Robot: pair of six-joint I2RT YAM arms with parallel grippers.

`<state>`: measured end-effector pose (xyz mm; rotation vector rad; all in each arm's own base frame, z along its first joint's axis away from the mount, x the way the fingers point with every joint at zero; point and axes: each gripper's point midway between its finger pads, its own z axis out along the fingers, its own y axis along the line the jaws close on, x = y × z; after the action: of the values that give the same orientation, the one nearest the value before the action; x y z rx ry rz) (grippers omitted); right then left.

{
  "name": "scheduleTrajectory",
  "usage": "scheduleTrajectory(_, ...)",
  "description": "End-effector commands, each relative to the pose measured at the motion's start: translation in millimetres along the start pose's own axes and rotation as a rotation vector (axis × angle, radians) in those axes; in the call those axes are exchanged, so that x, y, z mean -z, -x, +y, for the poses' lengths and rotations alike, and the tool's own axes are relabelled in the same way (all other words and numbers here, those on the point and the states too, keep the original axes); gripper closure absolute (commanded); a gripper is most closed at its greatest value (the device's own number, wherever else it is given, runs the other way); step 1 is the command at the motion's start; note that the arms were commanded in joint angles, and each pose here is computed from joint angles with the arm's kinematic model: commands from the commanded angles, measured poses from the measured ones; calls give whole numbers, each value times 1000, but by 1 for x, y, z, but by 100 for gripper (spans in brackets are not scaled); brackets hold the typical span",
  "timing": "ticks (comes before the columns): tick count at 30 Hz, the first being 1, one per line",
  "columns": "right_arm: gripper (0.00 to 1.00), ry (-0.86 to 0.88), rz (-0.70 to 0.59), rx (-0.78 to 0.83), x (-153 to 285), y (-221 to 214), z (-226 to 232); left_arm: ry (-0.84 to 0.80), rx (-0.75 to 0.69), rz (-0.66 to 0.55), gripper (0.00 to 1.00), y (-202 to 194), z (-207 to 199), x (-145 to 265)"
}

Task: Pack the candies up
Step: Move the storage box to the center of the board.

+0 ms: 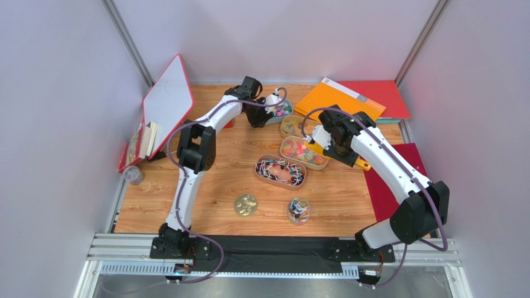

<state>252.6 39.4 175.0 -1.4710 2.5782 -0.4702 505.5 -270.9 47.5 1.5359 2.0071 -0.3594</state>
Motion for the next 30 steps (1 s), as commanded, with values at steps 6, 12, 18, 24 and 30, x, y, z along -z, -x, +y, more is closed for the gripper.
scheduleTrajectory(6,100,35,37,8,10,-15,7,-1,2,-25,75,13,3,4)
scheduleTrajectory(12,100,31,35,6,10,-16,7,22,-14,-13,100,11,5,9)
scheduleTrajectory(18,100,27,31,5,11,-17,7,25,-68,27,100,-3,-4,25)
scheduleTrajectory(24,100,33,32,24,10,-18,8,-19,-142,69,100,-28,-34,55)
scheduleTrajectory(30,100,32,17,20,9,-9,3,-82,-214,118,100,-65,-73,79)
